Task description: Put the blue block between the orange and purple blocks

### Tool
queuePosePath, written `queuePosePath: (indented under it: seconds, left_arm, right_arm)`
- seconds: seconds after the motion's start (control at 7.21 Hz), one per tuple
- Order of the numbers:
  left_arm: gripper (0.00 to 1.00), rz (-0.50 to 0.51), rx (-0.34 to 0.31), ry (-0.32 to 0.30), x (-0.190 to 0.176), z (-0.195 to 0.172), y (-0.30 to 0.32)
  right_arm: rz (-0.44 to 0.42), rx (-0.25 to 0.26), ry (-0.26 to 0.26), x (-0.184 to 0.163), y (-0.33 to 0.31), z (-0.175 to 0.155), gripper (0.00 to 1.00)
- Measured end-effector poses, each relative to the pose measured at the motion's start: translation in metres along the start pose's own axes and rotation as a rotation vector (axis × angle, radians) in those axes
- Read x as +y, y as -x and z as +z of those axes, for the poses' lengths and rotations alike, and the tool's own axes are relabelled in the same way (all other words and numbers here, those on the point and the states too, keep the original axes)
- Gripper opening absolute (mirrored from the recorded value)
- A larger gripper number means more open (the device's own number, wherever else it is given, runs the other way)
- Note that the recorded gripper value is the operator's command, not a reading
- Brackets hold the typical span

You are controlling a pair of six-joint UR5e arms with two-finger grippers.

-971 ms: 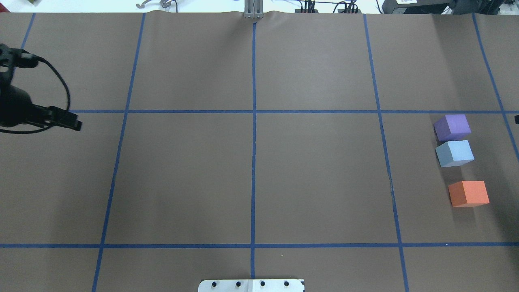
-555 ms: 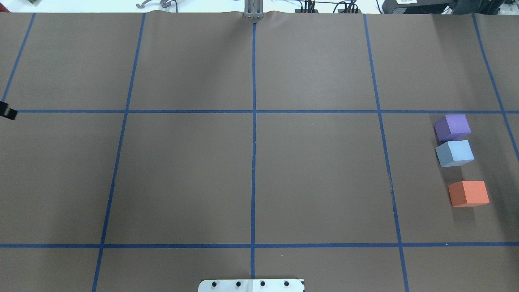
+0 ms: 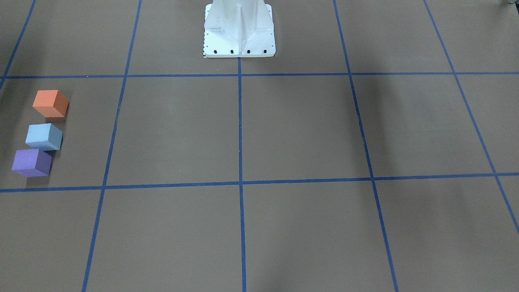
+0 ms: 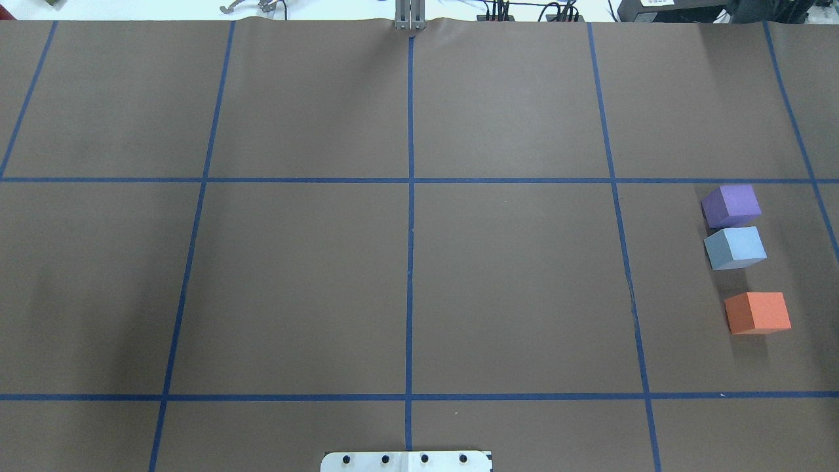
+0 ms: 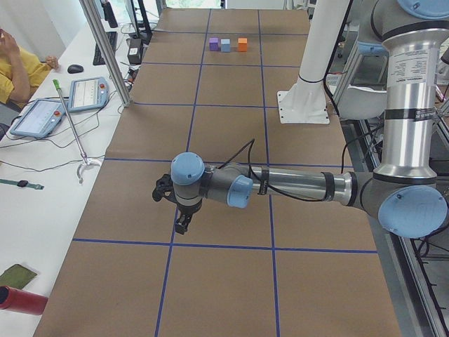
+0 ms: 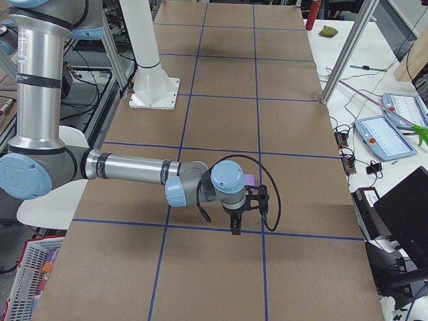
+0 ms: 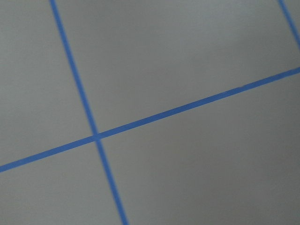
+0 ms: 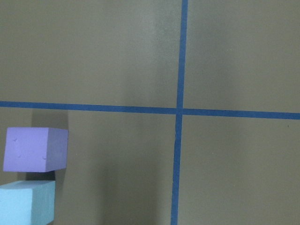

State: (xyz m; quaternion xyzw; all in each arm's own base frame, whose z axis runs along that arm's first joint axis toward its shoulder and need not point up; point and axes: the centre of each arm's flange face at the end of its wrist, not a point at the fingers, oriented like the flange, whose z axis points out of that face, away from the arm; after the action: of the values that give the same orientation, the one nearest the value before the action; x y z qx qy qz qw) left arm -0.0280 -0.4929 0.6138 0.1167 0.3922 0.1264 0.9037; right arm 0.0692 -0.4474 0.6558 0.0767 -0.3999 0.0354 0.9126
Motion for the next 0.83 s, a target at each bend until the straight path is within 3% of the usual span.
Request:
queuePosePath:
  seconds: [0.28,0.55,0.83]
  left_arm:
    - [1.0,-0.007,0.007,0.002,0.002,0.001,0.002]
    - [1.0,-0.01,0.025,0.0,0.004,0.001,0.001]
    - [1.0,-0.013,0.027,0.0,0.003,0.003,0.002]
  right_arm:
    - [-0.019,0.009,0.027,-0.002,0.011,0.007,1.0]
    - [-0.051,0.016,0.115,-0.011,0.059,0.006,1.0]
    - [-0.091,0.05,0.153,-0.014,0.07,-0.005,1.0]
